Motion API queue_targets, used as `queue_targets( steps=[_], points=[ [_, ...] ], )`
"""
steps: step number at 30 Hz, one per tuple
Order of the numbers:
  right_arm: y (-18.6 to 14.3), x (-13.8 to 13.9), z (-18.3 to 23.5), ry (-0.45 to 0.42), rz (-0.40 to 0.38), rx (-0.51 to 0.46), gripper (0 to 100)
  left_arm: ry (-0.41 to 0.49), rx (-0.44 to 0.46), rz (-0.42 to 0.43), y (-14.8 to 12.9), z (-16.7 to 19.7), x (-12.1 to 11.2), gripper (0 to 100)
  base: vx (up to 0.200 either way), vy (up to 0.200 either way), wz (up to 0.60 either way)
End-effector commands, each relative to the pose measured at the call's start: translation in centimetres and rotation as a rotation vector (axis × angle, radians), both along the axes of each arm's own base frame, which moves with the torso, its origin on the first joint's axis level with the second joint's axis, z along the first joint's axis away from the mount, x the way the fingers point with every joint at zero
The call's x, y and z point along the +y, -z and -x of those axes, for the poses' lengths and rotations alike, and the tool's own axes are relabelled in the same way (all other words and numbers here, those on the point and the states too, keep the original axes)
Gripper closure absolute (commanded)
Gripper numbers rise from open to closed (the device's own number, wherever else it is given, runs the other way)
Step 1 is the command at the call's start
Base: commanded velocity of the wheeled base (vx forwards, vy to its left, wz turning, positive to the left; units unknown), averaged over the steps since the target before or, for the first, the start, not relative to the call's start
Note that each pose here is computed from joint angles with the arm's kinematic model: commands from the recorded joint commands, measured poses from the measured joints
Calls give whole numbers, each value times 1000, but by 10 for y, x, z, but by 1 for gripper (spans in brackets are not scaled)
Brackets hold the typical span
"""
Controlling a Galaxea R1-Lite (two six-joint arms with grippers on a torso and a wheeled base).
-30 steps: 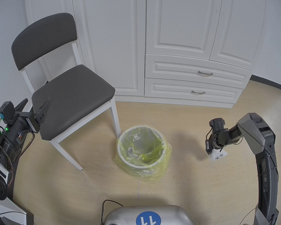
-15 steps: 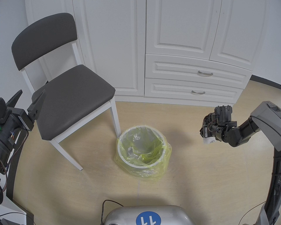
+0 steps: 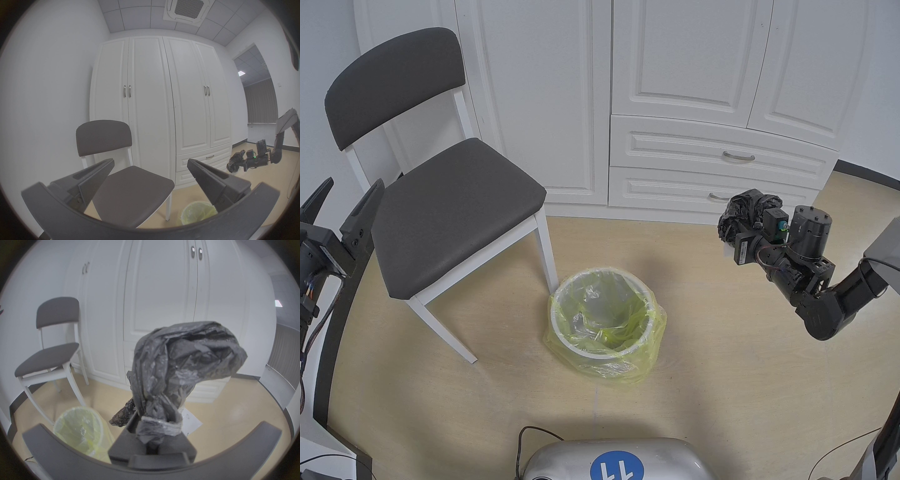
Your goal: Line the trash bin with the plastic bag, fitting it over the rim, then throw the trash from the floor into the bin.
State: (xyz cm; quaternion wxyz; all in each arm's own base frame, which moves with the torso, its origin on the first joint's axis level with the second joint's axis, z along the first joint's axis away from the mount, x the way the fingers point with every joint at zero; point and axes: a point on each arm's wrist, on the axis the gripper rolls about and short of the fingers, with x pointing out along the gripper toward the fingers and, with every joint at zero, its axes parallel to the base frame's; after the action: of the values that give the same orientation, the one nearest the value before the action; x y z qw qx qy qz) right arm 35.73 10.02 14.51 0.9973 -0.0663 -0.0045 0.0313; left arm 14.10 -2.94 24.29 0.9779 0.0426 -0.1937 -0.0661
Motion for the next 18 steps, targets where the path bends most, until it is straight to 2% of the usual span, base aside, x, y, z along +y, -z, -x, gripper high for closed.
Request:
queue_targets(
  steps=[1, 12, 14, 18],
  points=[
    [-16, 10, 31, -55, 5, -90, 100, -7, -31, 0, -5, 6, 2, 0, 0, 0, 0],
    [-45, 31, 70, -155, -89, -341, 100, -146, -78, -102, -11, 14, 7, 0, 0, 0, 0],
    [-45, 36, 72, -170, -97, -353, 100, -160, -80, -115, -11, 15, 8, 0, 0, 0, 0],
    [-42, 55, 79, -234, -120, -341, 100, -249, -76, -177, -9, 14, 15, 0, 0, 0, 0]
  ],
)
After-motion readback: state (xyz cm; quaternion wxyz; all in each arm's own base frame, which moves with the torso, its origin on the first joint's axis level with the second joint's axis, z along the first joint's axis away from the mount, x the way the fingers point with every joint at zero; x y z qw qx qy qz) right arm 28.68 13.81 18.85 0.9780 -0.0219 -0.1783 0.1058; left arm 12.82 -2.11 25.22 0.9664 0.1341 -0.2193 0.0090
